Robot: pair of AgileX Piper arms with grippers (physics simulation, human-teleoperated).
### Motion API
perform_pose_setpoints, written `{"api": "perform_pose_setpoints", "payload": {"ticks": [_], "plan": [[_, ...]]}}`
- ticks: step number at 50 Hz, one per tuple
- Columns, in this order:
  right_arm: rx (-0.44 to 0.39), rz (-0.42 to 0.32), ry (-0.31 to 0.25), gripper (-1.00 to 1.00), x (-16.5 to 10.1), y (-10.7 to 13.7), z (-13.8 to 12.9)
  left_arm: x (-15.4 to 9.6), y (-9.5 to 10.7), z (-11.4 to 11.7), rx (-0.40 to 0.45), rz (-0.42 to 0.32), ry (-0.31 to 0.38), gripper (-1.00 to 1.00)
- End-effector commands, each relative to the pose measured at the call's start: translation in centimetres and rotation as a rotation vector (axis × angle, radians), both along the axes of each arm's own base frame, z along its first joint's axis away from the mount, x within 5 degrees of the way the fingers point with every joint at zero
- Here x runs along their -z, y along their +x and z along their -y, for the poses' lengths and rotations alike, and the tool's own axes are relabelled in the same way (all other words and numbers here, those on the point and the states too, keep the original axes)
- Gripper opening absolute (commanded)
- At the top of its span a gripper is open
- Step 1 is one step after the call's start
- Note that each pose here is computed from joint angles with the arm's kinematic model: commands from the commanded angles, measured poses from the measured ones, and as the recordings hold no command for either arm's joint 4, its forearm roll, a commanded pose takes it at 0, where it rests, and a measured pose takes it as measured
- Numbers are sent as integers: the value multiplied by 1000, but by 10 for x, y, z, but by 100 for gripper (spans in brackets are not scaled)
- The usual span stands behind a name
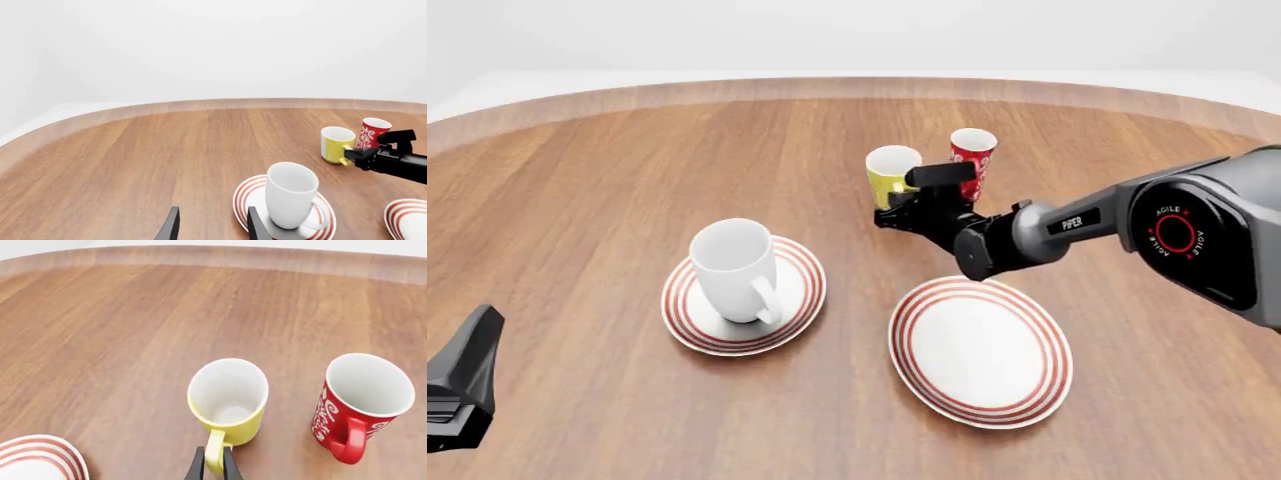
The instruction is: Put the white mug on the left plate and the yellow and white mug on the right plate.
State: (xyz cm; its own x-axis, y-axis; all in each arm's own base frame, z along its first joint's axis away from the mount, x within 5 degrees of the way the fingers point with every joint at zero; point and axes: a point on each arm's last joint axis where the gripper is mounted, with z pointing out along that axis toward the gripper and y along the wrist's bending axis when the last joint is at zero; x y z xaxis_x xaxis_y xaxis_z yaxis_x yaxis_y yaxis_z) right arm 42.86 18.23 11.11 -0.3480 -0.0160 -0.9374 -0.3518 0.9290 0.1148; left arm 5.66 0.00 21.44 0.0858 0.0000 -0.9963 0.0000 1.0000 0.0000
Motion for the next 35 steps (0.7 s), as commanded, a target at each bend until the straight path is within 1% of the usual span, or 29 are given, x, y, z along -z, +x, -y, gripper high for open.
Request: {"api": "perform_pose_setpoints", "payload": {"ticks": [1,14,21,35], "plan": [[2,-5,-4,-100,4,-1,2,0,0,0,0,0,0,100],[12,19,-1,-100,-6,-9,11,0,0,0,0,0,0,100],[9,51,-2,-100,-20,-19,15,0,0,0,0,0,0,100],[5,83,4,-100,-38,-38,22,0,0,0,0,0,0,100]]}}
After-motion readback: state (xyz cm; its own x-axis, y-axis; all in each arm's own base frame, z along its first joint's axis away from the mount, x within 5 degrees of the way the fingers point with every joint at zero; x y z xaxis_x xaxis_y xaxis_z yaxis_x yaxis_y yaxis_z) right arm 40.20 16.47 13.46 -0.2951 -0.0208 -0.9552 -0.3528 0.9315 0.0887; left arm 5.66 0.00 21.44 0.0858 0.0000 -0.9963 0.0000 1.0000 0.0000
